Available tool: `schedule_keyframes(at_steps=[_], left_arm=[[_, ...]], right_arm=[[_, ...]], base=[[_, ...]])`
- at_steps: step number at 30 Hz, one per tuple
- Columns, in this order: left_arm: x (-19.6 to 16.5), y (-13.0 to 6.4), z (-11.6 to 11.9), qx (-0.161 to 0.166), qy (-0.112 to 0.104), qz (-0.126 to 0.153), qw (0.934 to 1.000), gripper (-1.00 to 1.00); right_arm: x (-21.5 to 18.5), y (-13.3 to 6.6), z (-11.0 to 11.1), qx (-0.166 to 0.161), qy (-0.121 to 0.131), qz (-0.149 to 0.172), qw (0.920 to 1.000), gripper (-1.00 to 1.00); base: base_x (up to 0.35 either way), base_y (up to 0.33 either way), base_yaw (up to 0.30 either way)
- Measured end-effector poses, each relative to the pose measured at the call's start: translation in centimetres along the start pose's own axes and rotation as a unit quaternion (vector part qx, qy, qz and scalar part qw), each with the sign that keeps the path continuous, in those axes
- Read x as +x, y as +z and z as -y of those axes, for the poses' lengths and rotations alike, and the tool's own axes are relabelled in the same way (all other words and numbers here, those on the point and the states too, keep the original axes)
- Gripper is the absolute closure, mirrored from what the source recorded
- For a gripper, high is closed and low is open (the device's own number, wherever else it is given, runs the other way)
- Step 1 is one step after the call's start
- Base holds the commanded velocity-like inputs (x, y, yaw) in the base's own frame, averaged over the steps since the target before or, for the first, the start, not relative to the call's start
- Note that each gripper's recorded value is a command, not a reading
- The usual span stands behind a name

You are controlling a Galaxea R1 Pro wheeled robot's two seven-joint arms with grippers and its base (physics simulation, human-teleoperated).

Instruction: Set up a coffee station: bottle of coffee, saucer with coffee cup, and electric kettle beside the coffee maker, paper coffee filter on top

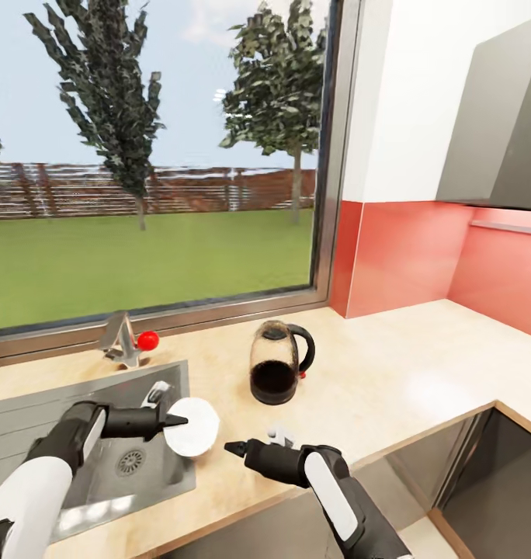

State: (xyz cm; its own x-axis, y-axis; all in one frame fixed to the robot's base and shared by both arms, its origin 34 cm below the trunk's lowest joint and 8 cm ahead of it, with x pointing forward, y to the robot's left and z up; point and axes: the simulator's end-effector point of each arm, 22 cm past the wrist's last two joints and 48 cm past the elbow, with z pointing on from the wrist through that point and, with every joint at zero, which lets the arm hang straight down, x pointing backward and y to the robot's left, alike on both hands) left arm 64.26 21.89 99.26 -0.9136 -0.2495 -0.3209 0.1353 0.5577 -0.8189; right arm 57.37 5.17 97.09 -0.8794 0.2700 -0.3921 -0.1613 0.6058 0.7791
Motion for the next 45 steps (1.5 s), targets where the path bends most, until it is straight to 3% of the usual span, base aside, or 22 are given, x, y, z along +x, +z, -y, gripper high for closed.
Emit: schedule_keyframes(at_steps=[3,9,13,33,40,45], left_arm=[[-1.5,-0.8,1.7,0.014,0.021,0.014,0.9996,1.0],[-1.8,-1.2,3.8,0.057,0.028,0.015,0.9978,1.0],[-2.0,-1.3,4.3,0.062,0.029,0.016,0.9975,1.0],[-1.9,-1.1,4.5,0.062,0.033,0.015,0.9974,1.0],[-3.7,-2.5,5.7,0.054,0.067,0.035,0.9957,1.0],[-4.5,-3.9,5.3,0.045,0.055,0.039,0.9967,1.0]], right_arm=[[-2.0,-0.8,-2.3,-0.02,-0.02,0.024,0.9993,-1.0],[-4.2,-2.1,-5.2,-0.043,-0.044,0.052,0.9967,-1.0],[-4.3,-2.5,-7.6,-0.06,-0.072,0.057,0.994,-1.0],[-4.0,-2.4,-8.2,-0.064,-0.08,0.054,0.9933,-1.0],[-3.8,-2.3,-8.0,-0.061,-0.079,0.052,0.9936,-1.0],[-3.3,-1.9,-7.2,-0.052,-0.078,0.044,0.9946,-1.0]], base=[[-0.306,0.166,0.0],[-0.306,0.165,0.0],[-0.314,0.098,0.0],[-0.298,-0.12,0.023],[-0.084,-0.044,0.265],[-0.002,-0.001,0.276]])
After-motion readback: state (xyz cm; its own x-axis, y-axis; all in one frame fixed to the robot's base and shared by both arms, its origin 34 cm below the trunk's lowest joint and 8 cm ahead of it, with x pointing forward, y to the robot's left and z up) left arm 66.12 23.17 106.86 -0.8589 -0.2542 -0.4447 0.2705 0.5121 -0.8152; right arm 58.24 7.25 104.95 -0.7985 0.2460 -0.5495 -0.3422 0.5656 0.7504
